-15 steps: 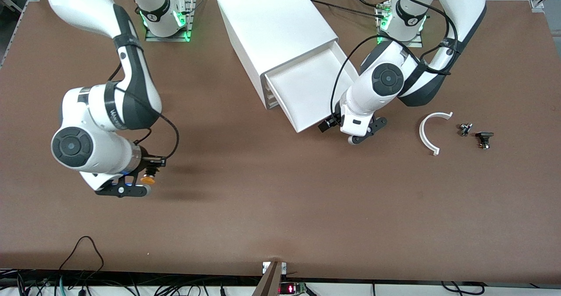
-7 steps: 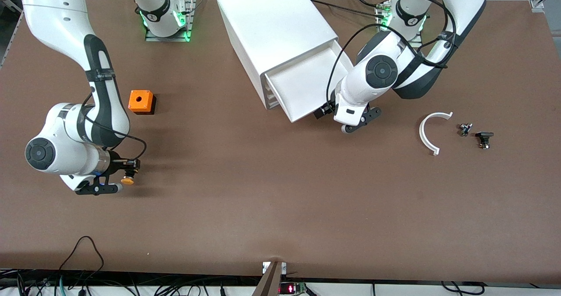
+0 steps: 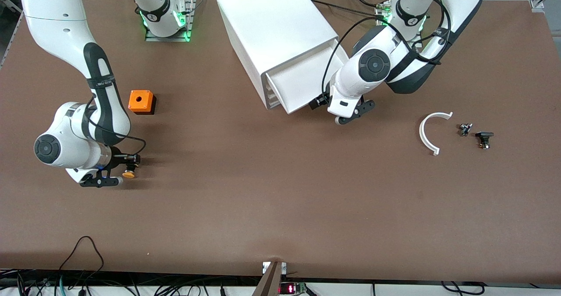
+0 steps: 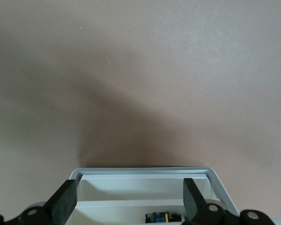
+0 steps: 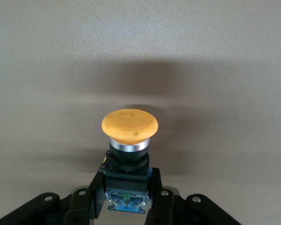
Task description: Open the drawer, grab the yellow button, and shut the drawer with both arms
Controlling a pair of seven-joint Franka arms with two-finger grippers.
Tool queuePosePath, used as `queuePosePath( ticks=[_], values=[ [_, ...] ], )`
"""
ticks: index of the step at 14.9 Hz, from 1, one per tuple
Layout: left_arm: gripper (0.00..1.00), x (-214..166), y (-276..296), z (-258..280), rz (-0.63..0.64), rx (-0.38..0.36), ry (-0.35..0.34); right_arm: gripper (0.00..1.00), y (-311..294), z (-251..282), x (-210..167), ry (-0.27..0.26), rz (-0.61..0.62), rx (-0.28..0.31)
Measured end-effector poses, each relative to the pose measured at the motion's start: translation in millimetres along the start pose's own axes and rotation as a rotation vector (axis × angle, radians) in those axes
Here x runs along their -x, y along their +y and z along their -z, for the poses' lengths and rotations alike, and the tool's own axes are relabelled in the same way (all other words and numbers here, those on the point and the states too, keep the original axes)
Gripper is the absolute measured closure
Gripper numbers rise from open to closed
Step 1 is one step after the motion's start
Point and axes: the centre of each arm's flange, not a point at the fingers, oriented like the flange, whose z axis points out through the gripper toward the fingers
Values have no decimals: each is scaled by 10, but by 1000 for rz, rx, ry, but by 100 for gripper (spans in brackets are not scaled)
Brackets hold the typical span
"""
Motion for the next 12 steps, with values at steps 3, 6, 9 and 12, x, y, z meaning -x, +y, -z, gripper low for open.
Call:
queuePosePath(
  ticks=[3,6,9,12],
  values=[
    [0,19,14,-1,-2,8,2,37,-6,39,-21,10,-1,-1],
    [0,91,48,-18,-2,11,3,11,-27,235,-100,51,-11,-1],
    [0,240,90,-97,-19,2,0,0,-105,678,-188,111,-4,-8],
    [0,332,103,-196,-26,8,2,0,-224,1262,-170,144,19,-26]
  ],
)
